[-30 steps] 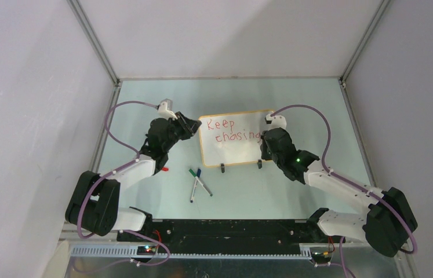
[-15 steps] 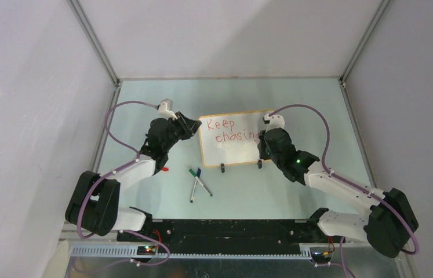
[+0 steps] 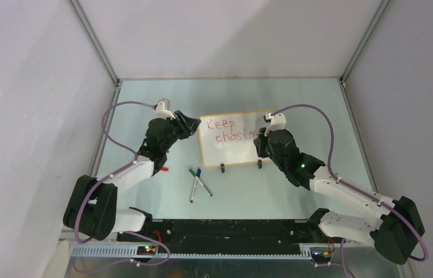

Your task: Write a sentence on the whiteboard

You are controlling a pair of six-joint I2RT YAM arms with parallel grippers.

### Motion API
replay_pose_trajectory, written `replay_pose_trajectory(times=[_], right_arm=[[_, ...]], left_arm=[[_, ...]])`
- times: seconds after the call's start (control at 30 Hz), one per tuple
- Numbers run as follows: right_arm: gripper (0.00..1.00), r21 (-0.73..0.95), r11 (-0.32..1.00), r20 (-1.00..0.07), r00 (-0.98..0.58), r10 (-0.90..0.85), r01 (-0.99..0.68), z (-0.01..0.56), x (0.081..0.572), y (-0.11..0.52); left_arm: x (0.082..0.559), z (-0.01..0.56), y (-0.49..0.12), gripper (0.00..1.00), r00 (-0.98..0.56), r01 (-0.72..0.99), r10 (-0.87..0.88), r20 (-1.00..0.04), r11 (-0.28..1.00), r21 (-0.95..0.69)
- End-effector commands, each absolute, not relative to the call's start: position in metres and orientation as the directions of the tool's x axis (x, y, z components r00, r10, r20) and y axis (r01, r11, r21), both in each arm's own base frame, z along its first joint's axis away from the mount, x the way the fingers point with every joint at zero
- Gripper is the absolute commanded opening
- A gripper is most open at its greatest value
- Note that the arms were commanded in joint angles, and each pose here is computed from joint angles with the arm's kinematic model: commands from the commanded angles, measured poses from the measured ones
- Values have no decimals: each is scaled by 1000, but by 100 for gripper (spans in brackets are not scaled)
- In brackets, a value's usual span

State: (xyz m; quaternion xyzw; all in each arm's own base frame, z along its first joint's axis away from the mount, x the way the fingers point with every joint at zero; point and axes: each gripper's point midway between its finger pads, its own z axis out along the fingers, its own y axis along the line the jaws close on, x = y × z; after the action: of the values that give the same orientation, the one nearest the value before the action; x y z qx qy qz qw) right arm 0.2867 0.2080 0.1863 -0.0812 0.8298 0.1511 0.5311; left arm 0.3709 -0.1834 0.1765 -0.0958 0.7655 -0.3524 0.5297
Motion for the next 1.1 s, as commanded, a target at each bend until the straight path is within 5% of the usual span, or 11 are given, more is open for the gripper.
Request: replay_pose_trajectory(times=[0.0, 0.47, 0.87, 1.07], right_arm=[[0, 167, 937, -923, -384, 38, -308, 197, 289, 214], [0, 183, 903, -939, -341, 44, -389, 205, 276, 253], [0, 166, 909, -948, -315, 41, -381, 209, 272, 255], [0, 168, 907, -949, -313, 42, -387, 211, 271, 257]], left_arm=[[371, 189, -174, 49, -369, 225, -535, -760, 741, -632], [367, 201, -155, 98, -278, 182, -592, -757, 741, -646], [352, 191, -92, 100, -94, -93, -710, -698, 704, -704], [348, 197, -89, 99, -40, -36, -702, -711, 712, -701]])
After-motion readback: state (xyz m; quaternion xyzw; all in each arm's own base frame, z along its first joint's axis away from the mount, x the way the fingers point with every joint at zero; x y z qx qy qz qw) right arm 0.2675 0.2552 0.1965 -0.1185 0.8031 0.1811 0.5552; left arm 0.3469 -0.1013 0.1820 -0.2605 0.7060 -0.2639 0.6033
